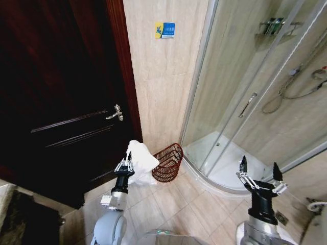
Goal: Discard the used towel into the hamper.
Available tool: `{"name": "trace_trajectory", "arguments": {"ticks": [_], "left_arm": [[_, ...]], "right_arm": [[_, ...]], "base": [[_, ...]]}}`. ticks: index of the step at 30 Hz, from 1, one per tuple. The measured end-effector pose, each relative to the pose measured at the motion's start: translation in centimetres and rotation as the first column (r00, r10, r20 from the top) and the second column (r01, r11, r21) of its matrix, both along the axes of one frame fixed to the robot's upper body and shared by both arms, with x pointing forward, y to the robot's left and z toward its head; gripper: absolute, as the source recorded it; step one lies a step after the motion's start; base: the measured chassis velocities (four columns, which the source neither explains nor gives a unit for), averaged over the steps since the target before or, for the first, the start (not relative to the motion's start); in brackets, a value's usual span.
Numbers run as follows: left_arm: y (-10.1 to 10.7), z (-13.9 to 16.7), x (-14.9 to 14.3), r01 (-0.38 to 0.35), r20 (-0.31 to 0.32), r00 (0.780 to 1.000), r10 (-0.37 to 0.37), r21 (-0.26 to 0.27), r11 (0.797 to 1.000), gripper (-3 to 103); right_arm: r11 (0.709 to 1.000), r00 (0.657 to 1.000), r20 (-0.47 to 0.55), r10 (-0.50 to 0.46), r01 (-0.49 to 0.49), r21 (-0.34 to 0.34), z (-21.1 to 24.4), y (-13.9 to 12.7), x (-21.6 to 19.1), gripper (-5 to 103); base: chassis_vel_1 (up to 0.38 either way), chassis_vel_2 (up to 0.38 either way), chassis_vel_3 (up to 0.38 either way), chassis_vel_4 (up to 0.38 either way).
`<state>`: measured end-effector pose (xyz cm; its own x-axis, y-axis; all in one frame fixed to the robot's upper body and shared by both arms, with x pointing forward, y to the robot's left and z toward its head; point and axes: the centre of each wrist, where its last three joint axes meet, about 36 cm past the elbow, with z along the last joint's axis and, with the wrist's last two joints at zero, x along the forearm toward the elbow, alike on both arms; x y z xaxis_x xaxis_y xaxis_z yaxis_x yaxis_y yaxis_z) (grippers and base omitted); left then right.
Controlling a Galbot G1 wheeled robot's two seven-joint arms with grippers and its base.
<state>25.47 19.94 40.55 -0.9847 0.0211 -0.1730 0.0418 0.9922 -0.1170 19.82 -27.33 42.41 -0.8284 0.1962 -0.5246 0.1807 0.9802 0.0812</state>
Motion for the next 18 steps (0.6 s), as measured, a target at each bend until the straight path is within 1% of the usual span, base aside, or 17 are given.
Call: {"name": "trace_trajectory", "arguments": {"ticks": [3, 6, 10, 18], "left_arm": [[0.02, -0.02, 0.16, 0.001, 0.011, 1.000, -0.001, -0.005, 1.000, 7], [0.26, -0.27, 0.18, -0.004, 0.006, 1.000, 0.004, 0.015, 1.000, 7], [0.34, -0.48, 0.14, 0.006, 0.013, 1.000, -0.006, 0.026, 1.000, 7], [0.06, -0.64, 0.15, 0.016, 0.015, 1.000, -0.016, 0.031, 0.999, 7]], "right_arm": [[1.000, 1.000, 0.000, -0.002, 0.002, 0.001, -0.09, -0.02, -0.02, 100], [1.000, 1.000, 0.000, -0.003, 0.003, 0.001, -0.17, 0.00, -0.04, 100], [1.000, 1.000, -0.001, 0.002, -0.002, 0.005, -0.26, 0.11, -0.07, 100], [1.000, 1.000, -0.004, 0.004, -0.004, 0.004, -0.39, 0.09, -0.12, 100]], "base": [[0.000, 0.000, 0.000, 0.000], [0.000, 0.000, 0.000, 0.000], [0.000, 0.000, 0.000, 0.000], [0.000, 0.000, 0.000, 0.000]]}}
